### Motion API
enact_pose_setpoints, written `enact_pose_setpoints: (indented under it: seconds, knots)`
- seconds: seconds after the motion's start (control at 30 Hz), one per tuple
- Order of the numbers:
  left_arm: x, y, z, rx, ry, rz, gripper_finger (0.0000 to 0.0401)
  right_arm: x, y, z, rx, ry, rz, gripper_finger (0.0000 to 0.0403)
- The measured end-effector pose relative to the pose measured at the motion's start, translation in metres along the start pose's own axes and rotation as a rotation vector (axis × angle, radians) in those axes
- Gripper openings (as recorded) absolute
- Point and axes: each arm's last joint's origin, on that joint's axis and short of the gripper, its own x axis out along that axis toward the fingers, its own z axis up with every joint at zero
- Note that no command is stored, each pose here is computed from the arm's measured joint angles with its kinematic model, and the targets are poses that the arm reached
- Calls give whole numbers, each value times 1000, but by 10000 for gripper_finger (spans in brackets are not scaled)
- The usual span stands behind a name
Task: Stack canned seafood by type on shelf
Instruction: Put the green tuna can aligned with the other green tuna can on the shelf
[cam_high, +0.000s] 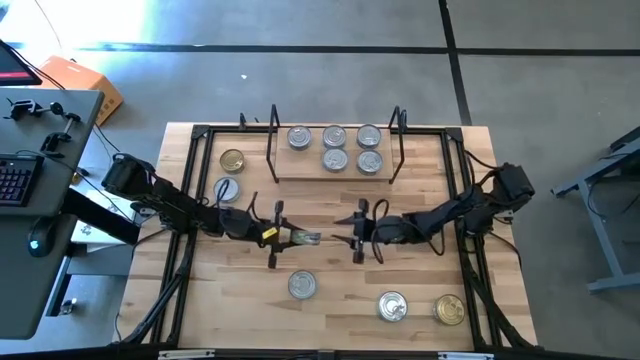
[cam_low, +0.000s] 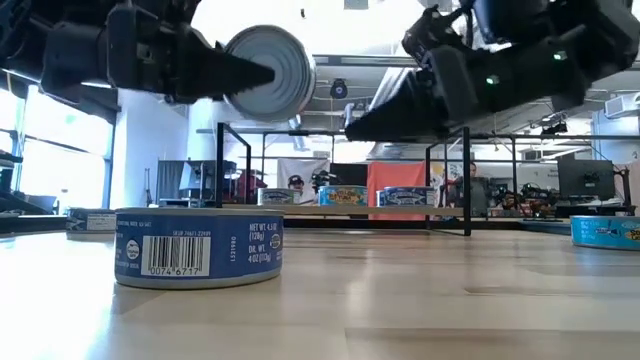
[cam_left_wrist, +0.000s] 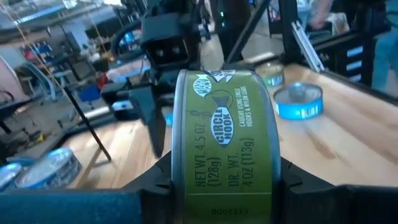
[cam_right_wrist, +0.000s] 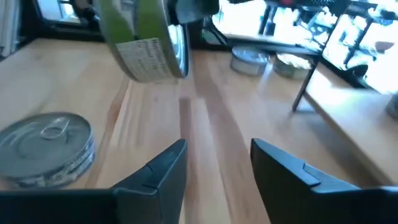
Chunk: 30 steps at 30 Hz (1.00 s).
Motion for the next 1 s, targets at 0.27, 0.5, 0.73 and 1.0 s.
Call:
enact_pose_setpoints:
  seconds: [0.27,0.5,0.73,1.0]
  knots:
    - [0,2,4,-6,-46,18,117,16,6,40,-133,-136,115,229]
    - [0,3,6,-9,-56,28,117,35,13,51,-186,-135,88,236]
    - [0,3,2,3,-1,73,128,36,14,47,-139,-74,66,168]
    - [0,4,-5,21,98,131,176,37,13,42,-133,-23,35,123]
